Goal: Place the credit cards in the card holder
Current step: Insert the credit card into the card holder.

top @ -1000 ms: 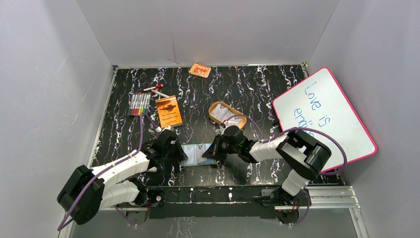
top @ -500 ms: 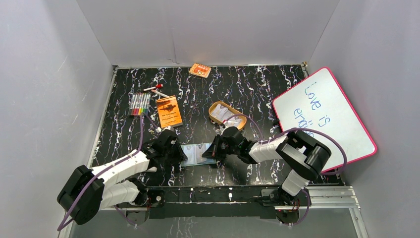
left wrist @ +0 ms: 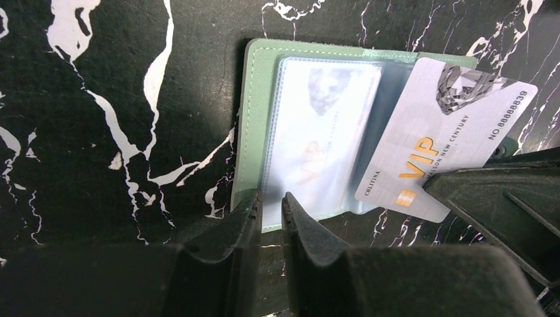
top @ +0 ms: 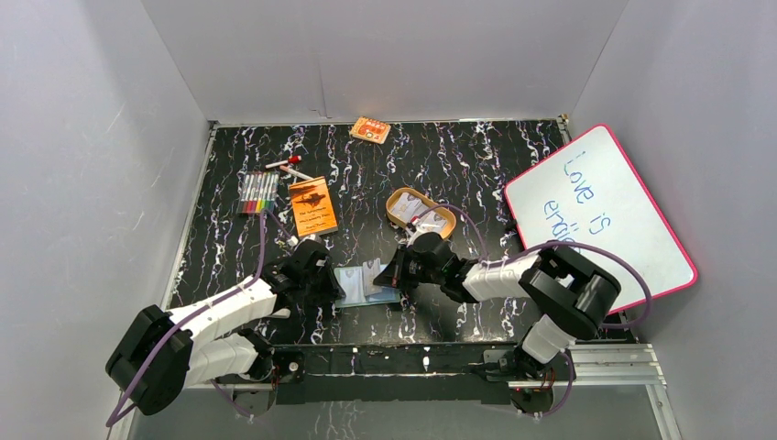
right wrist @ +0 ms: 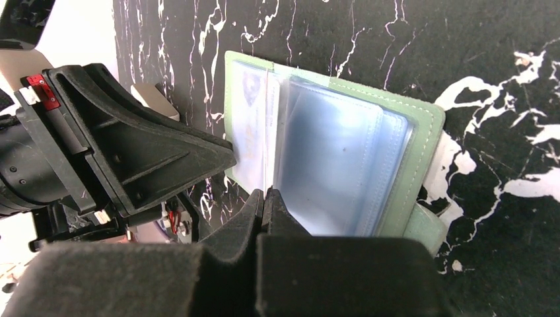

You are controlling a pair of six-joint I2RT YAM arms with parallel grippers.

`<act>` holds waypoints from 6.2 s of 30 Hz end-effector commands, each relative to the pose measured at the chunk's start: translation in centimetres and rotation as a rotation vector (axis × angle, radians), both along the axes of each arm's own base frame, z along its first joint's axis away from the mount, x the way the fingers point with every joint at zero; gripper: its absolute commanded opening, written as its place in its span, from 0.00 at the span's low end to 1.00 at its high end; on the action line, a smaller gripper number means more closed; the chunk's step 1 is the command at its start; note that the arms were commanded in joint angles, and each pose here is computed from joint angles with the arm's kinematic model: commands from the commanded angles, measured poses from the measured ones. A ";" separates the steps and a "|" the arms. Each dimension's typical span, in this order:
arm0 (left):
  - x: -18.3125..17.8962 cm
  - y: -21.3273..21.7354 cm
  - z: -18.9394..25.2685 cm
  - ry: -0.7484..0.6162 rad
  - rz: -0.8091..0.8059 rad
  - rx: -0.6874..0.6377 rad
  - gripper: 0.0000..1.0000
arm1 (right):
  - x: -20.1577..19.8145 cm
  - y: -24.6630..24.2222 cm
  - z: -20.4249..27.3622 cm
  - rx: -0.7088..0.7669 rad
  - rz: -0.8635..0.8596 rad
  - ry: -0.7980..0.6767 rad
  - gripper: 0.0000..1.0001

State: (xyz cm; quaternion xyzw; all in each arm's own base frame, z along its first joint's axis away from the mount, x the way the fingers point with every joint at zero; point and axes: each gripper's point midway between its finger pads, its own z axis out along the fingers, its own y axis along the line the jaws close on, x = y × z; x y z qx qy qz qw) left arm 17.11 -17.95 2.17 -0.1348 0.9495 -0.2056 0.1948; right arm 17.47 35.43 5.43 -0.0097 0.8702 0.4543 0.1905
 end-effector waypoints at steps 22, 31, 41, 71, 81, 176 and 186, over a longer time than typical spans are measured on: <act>-0.3 0.3 0.1 0.012 -0.002 0.021 0.17 | -0.4 2.4 0.2 0.075 0.055 0.056 0.00; -0.4 0.2 0.0 0.017 -0.001 0.011 0.17 | -0.5 2.9 -0.3 0.092 0.057 0.088 0.00; -0.4 0.2 -0.1 0.018 0.004 0.007 0.17 | -0.9 3.6 -0.6 0.121 0.070 0.125 0.00; -0.5 0.2 0.2 0.010 0.022 -0.014 0.17 | -1.3 3.3 -1.1 -0.030 0.084 0.106 0.45; -0.4 0.1 0.4 0.005 0.022 -0.017 0.17 | -1.0 3.7 -0.9 -0.078 0.104 0.080 0.45; 0.4 0.2 0.0 -0.054 0.067 -0.050 0.24 | 2.2 2.5 2.0 -0.531 0.083 -0.224 0.58; 0.6 0.1 0.1 -0.059 0.066 -0.054 0.24 | 2.3 2.4 1.8 -0.570 0.096 -0.254 0.57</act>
